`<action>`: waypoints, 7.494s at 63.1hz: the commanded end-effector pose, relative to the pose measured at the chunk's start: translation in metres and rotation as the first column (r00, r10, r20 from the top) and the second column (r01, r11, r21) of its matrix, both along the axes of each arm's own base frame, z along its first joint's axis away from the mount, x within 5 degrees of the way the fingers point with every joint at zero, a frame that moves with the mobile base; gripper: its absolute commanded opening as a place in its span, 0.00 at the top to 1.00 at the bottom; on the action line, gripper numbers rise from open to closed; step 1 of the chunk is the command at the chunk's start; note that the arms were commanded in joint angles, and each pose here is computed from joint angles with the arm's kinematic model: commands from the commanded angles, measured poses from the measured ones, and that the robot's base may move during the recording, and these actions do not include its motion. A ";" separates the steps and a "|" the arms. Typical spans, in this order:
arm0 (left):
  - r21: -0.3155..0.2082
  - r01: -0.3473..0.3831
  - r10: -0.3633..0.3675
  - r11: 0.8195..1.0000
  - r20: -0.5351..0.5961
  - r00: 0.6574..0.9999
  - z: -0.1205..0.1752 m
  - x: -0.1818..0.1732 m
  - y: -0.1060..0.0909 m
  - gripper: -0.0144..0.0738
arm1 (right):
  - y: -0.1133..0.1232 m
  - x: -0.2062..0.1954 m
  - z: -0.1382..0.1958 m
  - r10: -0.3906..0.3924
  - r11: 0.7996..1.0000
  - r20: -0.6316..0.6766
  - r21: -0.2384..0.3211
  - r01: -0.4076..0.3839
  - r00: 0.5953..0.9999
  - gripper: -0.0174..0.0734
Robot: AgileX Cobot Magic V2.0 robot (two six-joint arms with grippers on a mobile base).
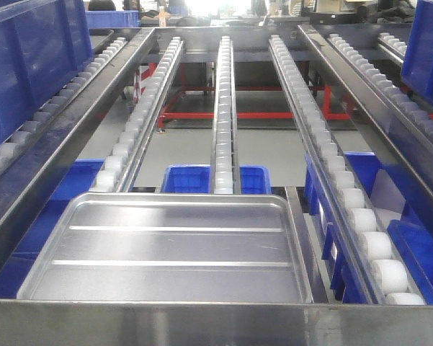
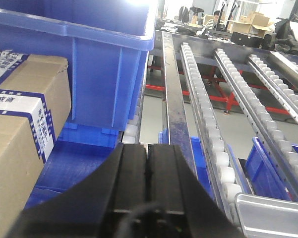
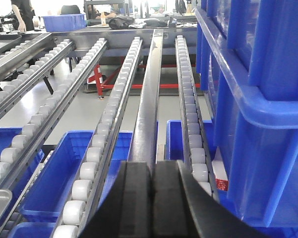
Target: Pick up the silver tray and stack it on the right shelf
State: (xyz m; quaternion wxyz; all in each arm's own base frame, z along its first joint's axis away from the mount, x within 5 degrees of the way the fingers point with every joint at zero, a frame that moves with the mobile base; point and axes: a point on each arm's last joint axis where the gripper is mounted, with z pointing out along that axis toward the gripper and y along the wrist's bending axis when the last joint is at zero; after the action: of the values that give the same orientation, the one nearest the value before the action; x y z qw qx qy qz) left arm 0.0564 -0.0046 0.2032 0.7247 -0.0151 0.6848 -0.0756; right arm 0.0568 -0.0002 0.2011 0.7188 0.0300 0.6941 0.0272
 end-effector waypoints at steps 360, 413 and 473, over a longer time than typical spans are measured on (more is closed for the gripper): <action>0.023 0.263 -0.047 0.964 -0.966 0.256 0.001 0.223 -0.161 0.94 | 0.174 0.221 0.001 0.205 0.965 -0.933 0.142 -0.222 0.295 0.75; 0.017 0.284 -0.142 0.959 -0.837 0.528 0.168 0.178 -0.177 0.94 | 0.143 0.194 0.121 0.150 0.979 -0.878 0.069 -0.191 0.455 0.75; 0.078 0.268 -0.070 0.960 -0.864 0.499 0.165 0.176 -0.171 0.94 | 0.140 0.189 0.118 0.115 0.983 -0.906 0.044 -0.178 0.408 0.75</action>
State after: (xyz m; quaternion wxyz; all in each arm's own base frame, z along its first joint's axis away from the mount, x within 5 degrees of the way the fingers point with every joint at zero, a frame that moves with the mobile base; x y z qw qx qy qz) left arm 0.2352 -0.1817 0.3435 0.2299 0.0882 0.9678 -0.0529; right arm 0.2496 0.1468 0.3010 0.2004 -0.0253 0.9772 0.0651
